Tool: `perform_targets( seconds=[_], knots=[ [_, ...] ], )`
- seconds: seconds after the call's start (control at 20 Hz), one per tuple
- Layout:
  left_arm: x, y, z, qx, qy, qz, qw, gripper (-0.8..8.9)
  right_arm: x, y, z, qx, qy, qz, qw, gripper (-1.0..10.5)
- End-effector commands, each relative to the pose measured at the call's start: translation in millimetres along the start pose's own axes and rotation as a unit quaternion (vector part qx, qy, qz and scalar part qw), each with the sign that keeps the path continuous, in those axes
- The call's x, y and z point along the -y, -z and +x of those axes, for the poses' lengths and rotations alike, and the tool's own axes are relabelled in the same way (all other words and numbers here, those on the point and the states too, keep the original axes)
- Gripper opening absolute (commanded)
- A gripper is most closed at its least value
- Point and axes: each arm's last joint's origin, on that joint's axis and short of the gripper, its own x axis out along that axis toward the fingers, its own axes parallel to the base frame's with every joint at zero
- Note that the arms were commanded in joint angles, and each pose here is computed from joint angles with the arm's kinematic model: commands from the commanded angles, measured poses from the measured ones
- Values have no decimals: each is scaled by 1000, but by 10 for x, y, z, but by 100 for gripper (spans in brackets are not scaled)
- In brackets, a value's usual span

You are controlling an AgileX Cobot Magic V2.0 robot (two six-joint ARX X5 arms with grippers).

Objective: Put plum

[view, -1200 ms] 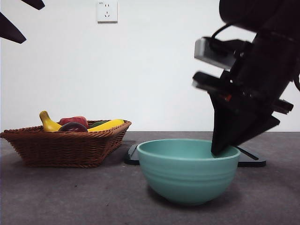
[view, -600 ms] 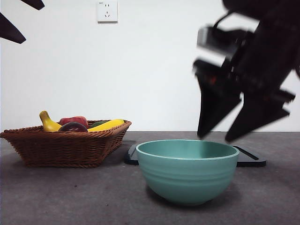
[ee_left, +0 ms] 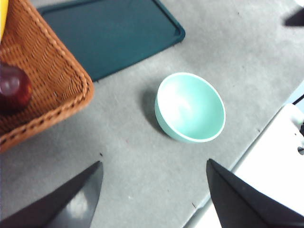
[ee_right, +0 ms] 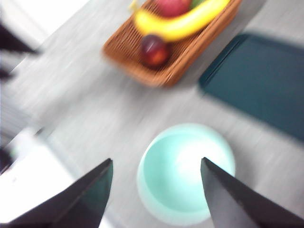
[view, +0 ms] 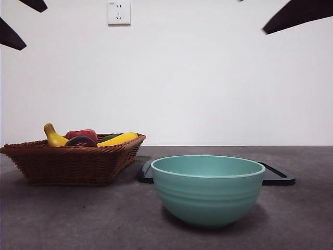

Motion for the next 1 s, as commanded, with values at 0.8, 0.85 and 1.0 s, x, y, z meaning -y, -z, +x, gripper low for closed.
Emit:
perform_targets(
  seconds=[0.8, 0.85, 1.0],
  knots=[
    [17, -40, -17, 5, 4, 4, 1000, 341, -49, 123, -179, -28, -5, 0, 1000, 293],
    [17, -40, -17, 5, 4, 4, 1000, 330, -49, 123, -179, -28, -5, 0, 1000, 292],
    [17, -40, -17, 5, 4, 4, 1000, 73, -48, 124, -179, -29, -4, 0, 1000, 126]
  ],
)
